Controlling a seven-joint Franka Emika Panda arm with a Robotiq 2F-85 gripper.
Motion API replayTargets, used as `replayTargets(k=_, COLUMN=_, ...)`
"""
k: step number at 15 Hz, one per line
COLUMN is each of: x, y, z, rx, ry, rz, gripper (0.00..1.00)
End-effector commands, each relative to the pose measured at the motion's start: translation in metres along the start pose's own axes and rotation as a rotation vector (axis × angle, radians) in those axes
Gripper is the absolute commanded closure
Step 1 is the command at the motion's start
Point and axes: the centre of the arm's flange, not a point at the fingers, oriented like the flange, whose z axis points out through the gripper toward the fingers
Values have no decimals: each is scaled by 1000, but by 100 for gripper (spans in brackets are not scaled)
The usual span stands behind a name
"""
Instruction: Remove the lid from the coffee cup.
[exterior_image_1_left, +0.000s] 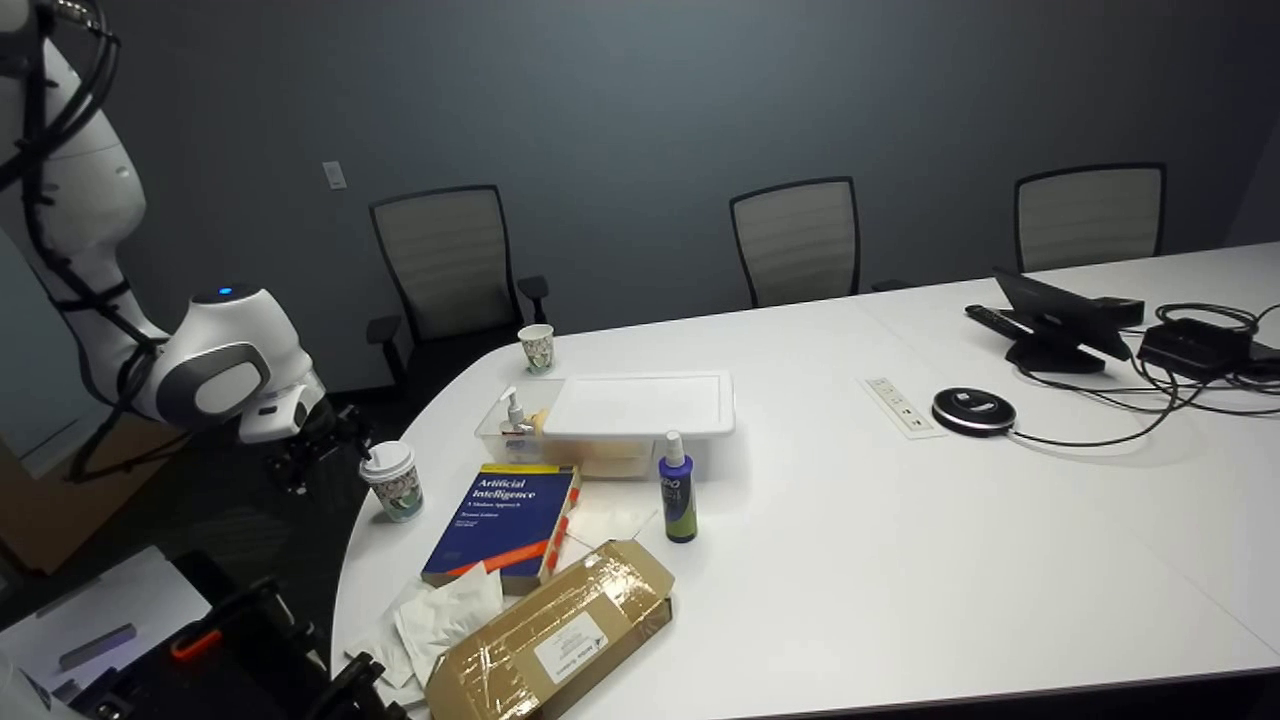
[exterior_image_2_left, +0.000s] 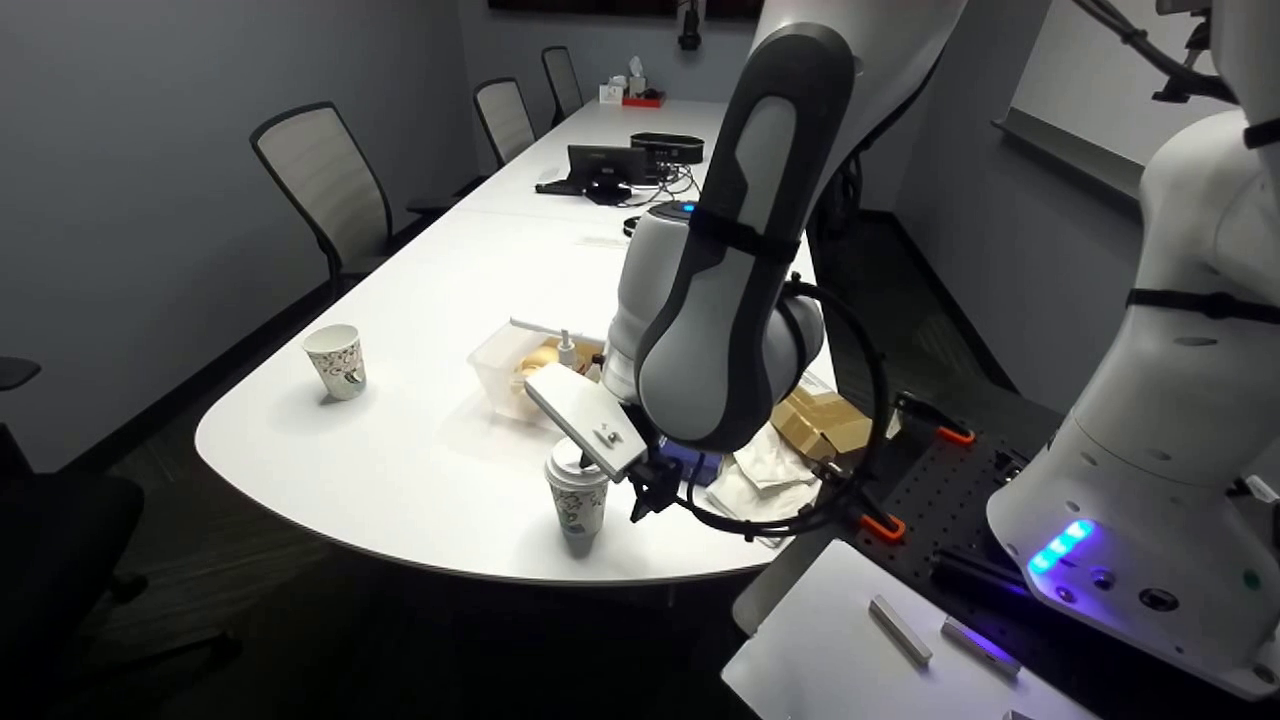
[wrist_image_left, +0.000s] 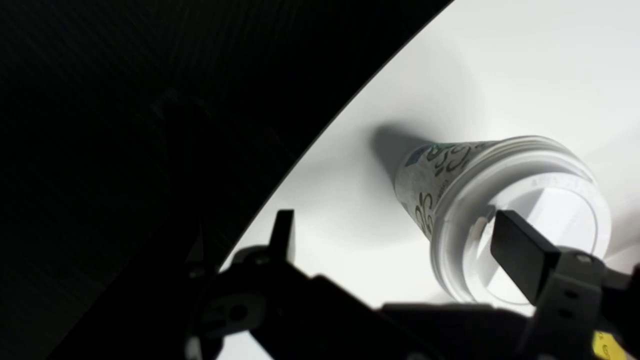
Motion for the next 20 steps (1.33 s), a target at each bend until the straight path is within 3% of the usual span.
replayTargets(k=1, x=-3, y=-1, z=-12, rx=35, ry=-2, rz=17, gripper=0)
replayTargets(k=20, x=2, y=-8, z=-6, rx=12, ry=-8, rz=29, gripper=0)
